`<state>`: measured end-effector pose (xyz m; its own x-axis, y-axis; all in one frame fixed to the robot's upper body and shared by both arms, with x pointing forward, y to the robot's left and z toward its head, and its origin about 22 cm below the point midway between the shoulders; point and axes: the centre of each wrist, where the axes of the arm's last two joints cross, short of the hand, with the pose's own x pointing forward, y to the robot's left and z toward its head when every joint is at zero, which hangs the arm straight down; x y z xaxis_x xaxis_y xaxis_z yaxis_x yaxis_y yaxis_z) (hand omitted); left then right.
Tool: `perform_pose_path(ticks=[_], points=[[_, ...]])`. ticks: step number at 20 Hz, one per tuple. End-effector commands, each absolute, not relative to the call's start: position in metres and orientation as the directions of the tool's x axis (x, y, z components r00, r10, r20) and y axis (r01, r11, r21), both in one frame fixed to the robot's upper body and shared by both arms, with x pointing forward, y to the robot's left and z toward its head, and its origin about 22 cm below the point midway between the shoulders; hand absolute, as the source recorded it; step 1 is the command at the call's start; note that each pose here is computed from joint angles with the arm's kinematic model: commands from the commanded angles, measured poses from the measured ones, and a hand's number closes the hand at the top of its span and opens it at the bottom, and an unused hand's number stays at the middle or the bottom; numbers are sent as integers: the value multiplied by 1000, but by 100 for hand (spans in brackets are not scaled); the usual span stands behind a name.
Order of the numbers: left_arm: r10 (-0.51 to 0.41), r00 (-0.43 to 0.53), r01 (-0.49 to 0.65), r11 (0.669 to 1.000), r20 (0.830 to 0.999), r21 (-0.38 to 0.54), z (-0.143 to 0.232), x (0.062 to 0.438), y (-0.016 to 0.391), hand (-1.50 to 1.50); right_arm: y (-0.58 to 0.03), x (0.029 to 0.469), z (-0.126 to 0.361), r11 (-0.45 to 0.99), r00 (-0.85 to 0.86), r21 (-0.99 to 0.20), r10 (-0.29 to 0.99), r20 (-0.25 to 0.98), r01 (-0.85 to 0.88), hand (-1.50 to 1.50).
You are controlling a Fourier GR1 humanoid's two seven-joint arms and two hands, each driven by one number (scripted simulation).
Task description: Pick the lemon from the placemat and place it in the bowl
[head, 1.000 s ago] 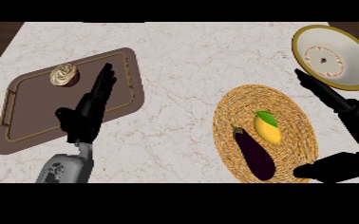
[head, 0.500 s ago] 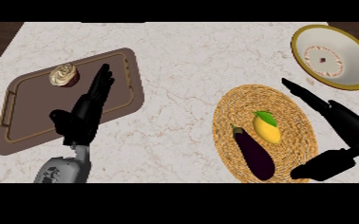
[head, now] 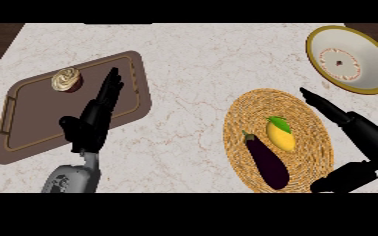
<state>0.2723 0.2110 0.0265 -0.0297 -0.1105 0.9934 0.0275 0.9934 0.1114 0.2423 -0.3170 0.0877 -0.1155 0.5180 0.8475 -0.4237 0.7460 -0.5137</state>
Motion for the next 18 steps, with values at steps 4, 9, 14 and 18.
perform_pose_path(ticks=[4, 9, 14, 18], points=[[-109, -16, 39, 993, 994, 109, 49, 277, 210, 0, -326, 234, 79, 796, -90, -420, 426, 900, -436, -150], [-100, -17, 33, 994, 995, 100, 32, 290, 213, 0, -333, 251, 83, 787, -64, -418, 439, 896, -455, -150], [-118, -18, 19, 993, 993, 118, 26, 272, 228, 0, -309, 235, 51, 808, -30, -373, 405, 914, -455, -150], [-113, -28, 13, 993, 993, 113, 39, 277, 224, 0, -292, 239, 19, 798, -30, -377, 413, 910, -469, -150]])
